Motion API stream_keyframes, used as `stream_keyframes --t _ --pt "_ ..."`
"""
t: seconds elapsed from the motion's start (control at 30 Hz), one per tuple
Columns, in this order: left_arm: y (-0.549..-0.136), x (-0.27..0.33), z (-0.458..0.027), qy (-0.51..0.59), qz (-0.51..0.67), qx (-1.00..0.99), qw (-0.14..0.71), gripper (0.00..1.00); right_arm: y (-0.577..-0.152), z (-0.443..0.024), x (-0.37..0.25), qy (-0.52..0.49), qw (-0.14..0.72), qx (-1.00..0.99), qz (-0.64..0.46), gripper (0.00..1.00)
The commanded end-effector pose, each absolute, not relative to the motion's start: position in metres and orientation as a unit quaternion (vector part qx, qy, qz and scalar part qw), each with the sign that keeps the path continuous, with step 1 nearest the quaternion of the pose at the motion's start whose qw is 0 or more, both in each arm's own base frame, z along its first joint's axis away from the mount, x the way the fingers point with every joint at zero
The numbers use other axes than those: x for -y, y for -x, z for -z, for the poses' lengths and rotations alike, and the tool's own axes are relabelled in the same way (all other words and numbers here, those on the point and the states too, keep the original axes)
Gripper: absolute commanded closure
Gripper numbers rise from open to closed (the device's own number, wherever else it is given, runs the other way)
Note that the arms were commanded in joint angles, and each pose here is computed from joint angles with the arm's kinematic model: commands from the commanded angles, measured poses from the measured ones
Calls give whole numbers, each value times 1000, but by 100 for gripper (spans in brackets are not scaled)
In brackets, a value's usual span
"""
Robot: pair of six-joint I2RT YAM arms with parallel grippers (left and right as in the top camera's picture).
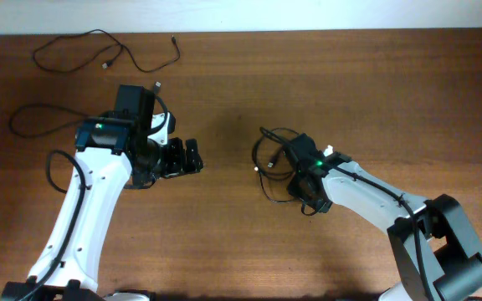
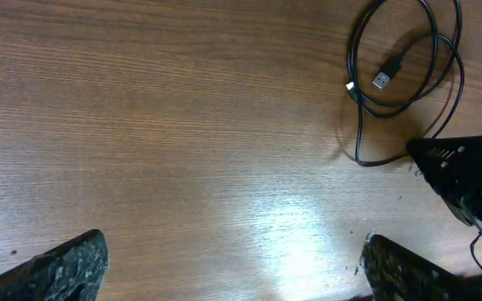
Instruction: Untangle cables
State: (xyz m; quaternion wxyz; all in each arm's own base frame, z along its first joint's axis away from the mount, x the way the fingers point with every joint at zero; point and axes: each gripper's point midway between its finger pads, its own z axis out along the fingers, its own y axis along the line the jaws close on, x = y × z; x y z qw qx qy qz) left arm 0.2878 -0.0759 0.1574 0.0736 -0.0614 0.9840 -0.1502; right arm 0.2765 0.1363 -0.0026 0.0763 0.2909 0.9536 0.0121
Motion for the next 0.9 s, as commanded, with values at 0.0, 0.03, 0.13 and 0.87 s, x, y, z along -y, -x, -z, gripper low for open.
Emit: stream_keyframes --t 0.0,0.03,0.13,0.87 --pt "-287 75 -155 66 147 -985 69 1 -271 15 -133 -297 58 -953 -1 80" --pt "-287 75 -155 66 147 -985 69 1 -271 15 -133 -297 58 -953 -1 83" --pt "-287 75 -155 66 146 -985 69 1 -270 15 -134 -297 55 -953 -4 96" --pt "-287 75 -155 66 147 -985 69 1 -283 -307 -126 -134 288 -933 -167 96"
